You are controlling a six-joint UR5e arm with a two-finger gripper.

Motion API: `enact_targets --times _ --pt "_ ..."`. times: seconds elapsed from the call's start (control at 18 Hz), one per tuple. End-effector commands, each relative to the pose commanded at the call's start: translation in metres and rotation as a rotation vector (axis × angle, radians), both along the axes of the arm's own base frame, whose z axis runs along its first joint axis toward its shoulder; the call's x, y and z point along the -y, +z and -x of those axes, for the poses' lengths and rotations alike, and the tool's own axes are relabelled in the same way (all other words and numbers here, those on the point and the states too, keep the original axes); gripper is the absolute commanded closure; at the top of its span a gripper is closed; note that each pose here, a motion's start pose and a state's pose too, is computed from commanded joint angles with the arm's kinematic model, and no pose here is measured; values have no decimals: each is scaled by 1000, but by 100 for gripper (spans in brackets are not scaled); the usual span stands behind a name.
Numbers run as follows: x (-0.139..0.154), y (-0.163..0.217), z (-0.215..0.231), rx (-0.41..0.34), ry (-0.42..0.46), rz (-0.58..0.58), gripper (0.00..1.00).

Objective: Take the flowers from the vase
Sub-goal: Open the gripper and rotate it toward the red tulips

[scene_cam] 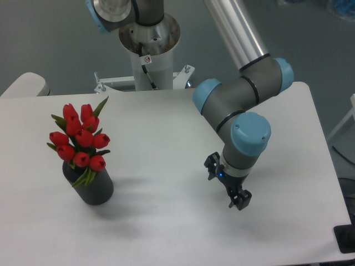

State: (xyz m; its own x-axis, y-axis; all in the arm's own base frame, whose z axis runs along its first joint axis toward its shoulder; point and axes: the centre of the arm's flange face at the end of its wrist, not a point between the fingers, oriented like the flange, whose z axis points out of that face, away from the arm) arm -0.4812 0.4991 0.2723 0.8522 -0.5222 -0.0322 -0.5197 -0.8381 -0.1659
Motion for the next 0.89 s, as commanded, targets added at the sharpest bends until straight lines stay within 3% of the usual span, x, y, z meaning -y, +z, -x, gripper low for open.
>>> enact_targets --times 0.44,0.89 --pt "8 10 -11 61 16 -90 0" --pt "10 15 -33 178 25 -234 0"
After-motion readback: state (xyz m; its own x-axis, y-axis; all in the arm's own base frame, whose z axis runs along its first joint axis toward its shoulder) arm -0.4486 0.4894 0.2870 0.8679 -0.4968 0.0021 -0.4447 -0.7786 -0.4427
